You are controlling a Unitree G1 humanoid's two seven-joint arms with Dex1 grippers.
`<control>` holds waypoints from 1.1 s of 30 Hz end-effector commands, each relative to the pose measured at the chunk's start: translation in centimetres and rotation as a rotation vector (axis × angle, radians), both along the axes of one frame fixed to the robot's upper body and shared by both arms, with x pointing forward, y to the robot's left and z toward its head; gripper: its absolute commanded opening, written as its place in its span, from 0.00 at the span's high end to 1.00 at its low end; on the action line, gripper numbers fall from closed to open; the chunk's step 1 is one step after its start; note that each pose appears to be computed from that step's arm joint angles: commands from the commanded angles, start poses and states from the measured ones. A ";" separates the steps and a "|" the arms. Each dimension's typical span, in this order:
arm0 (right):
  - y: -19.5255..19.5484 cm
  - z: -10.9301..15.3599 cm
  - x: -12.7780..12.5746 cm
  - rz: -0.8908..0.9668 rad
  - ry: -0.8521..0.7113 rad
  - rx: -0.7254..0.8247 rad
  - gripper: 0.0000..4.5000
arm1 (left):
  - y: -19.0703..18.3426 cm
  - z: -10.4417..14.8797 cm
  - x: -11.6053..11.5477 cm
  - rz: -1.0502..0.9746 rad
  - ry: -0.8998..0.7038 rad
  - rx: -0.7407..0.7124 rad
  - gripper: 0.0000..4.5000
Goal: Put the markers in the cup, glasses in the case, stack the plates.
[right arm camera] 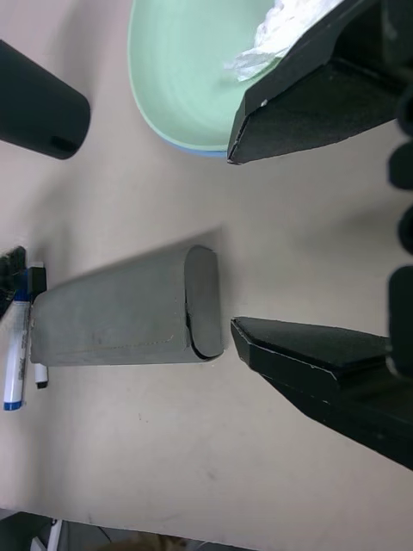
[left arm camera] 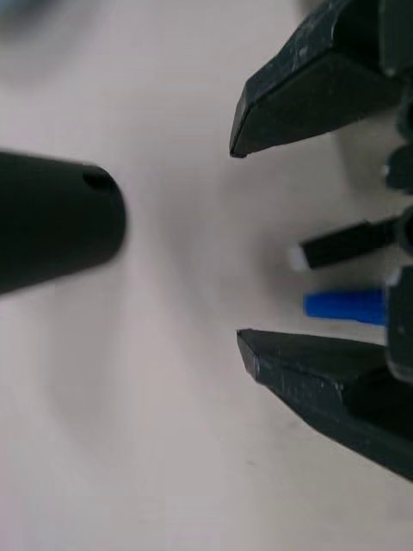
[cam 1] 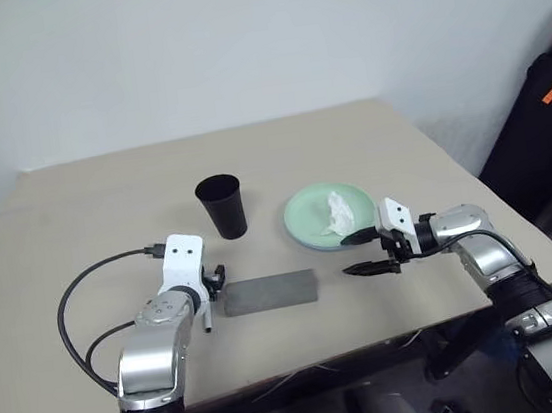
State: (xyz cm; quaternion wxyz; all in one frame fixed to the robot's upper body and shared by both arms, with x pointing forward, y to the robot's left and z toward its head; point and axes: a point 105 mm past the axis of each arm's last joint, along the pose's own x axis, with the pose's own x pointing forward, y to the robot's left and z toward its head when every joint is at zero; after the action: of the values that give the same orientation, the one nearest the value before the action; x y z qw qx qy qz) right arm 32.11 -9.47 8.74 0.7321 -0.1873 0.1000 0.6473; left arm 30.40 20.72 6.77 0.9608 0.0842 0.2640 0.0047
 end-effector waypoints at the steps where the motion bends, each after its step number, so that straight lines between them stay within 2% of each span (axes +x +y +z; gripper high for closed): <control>1: 0.4 1.7 0.6 0.019 -0.065 0.019 0.32 | 0.2 1.6 0.0 0.068 -0.038 -0.011 0.29; 7: 0.4 1.7 0.7 0.013 -0.070 0.023 0.32 | -1.3 0.9 -0.4 0.020 0.016 -0.032 0.29; 19: 0.4 1.7 0.8 0.000 -0.075 0.026 0.32 | -1.9 -0.2 -0.6 0.014 0.082 -0.067 0.29; 33: 0.5 2.0 0.9 -0.004 -0.085 0.033 0.32 | -1.9 -1.2 0.5 0.033 0.148 -0.125 0.29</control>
State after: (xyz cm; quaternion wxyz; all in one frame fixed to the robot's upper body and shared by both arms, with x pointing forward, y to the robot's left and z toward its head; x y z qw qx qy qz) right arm 32.51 -9.22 9.03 0.7373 -0.1909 0.0895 0.6418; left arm 30.56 19.62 5.43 0.9414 0.0301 0.3356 0.0156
